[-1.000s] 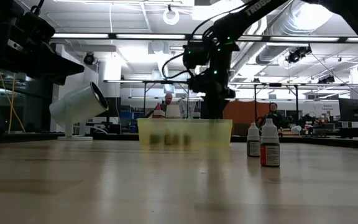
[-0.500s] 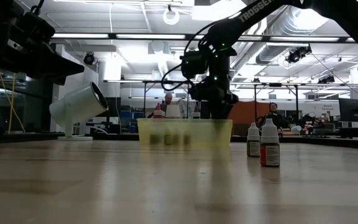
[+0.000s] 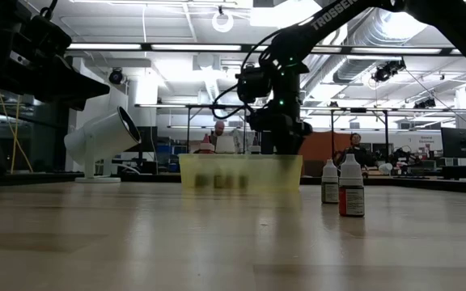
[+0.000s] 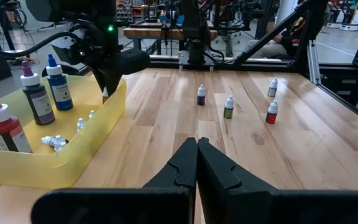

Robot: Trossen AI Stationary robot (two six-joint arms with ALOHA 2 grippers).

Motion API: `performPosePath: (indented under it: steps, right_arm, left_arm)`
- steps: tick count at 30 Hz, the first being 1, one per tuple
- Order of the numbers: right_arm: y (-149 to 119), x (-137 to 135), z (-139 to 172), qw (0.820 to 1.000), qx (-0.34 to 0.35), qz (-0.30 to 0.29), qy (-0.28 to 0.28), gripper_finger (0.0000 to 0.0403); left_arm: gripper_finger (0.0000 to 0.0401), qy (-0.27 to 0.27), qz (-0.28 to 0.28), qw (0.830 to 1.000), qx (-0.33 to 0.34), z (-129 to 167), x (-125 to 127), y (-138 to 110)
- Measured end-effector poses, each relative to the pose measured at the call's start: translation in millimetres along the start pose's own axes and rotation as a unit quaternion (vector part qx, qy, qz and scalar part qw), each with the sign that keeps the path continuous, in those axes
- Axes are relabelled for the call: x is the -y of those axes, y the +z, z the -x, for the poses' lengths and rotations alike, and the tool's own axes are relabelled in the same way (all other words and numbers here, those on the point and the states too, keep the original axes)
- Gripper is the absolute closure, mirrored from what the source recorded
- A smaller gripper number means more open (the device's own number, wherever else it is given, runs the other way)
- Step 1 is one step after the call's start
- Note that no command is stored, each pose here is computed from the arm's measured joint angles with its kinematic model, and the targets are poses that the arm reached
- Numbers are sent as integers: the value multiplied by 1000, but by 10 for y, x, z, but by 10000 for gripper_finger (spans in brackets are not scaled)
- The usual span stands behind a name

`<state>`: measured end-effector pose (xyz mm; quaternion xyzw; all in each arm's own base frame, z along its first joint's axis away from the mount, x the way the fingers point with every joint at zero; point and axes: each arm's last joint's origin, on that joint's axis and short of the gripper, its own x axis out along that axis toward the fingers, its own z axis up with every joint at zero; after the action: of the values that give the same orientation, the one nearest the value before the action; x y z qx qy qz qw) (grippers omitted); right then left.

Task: Pick & Place food coloring
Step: Put the small orange food coloring bottle into the yellow container, then put the small purple food coloring bottle into the yellow container

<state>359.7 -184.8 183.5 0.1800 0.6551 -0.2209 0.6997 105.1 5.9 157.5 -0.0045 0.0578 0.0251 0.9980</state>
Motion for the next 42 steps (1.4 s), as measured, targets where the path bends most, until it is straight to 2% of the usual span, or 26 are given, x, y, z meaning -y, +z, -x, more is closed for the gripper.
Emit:
performPosePath:
  steps: [19, 34, 42]
  right_arm:
    - [-3, -25, -42, 1000, -10, -12, 20, 326]
    - [22, -27, -35, 1000, 5, -13, 22, 256]
    - [13, -12, 162, 999, 39, -14, 16, 240]
  left_arm:
    - [401, 0, 0, 1000, 0, 0, 0, 0]
    - [401, 0, 0, 1000, 0, 0, 0, 0]
    - [401, 0, 0, 1000, 0, 0, 0, 0]
